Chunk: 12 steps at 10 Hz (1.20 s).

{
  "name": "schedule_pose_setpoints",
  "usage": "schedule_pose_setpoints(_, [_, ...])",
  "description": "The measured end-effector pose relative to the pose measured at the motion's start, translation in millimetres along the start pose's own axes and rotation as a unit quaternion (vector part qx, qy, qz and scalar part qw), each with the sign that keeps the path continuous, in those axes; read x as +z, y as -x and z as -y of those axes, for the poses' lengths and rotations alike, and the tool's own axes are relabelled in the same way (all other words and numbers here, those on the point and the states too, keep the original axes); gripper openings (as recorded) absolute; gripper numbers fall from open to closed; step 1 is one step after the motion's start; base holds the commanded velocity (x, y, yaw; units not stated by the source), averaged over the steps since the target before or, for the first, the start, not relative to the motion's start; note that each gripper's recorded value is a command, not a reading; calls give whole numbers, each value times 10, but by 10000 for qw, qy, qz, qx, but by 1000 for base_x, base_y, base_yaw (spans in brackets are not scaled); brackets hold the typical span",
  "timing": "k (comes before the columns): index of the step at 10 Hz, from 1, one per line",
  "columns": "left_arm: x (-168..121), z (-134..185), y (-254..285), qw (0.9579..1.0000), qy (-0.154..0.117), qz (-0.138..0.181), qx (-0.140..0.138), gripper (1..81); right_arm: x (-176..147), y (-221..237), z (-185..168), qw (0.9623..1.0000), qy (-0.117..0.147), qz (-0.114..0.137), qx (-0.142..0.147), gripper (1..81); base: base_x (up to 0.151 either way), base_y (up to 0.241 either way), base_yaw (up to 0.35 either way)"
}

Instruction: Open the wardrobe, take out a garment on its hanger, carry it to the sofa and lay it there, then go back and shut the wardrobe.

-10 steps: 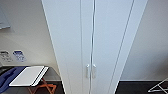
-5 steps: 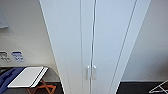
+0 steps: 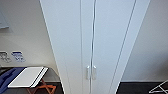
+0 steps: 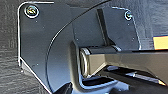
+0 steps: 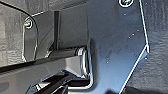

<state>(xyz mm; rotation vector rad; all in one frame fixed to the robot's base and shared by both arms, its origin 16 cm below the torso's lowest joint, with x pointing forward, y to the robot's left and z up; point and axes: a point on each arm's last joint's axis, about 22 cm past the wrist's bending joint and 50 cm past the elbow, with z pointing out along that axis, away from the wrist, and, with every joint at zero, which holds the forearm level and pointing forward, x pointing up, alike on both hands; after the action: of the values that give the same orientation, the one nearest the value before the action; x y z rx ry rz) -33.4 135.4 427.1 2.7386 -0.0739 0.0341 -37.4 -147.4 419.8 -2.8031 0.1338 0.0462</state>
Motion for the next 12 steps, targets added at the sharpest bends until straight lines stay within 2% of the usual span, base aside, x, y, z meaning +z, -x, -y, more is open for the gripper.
schedule_pose_setpoints(2, [-17, 41, -7, 10000, -4, -12, 4, 811, -8, -29, 17, 10000, -66, 7, -7, 811, 0, 0, 0])
schedule_pose_setpoints(5, [-88, 106, -74, 9999, 120, -64, 7, 811, -77, -178, 128, 9991, -427, -61, -17, 811, 0, 0, 0])
schedule_pose_setpoints(7, [-173, 101, -228, 9993, 334, -164, 22, 811, -184, -254, 210, 9973, -734, -86, -14, 811, 0, 0, 0])
schedule_pose_setpoints(10, [-382, 76, -510, 9970, 699, -326, 65, 811, -435, -495, 30, 9955, -930, -205, -31, 811, 0, 0, 0])
schedule_pose_setpoints(12, [-627, 120, -770, 9944, 930, -478, 126, 811, -617, -682, 188, 9915, -1270, -286, -63, 811, 0, 0, 0])
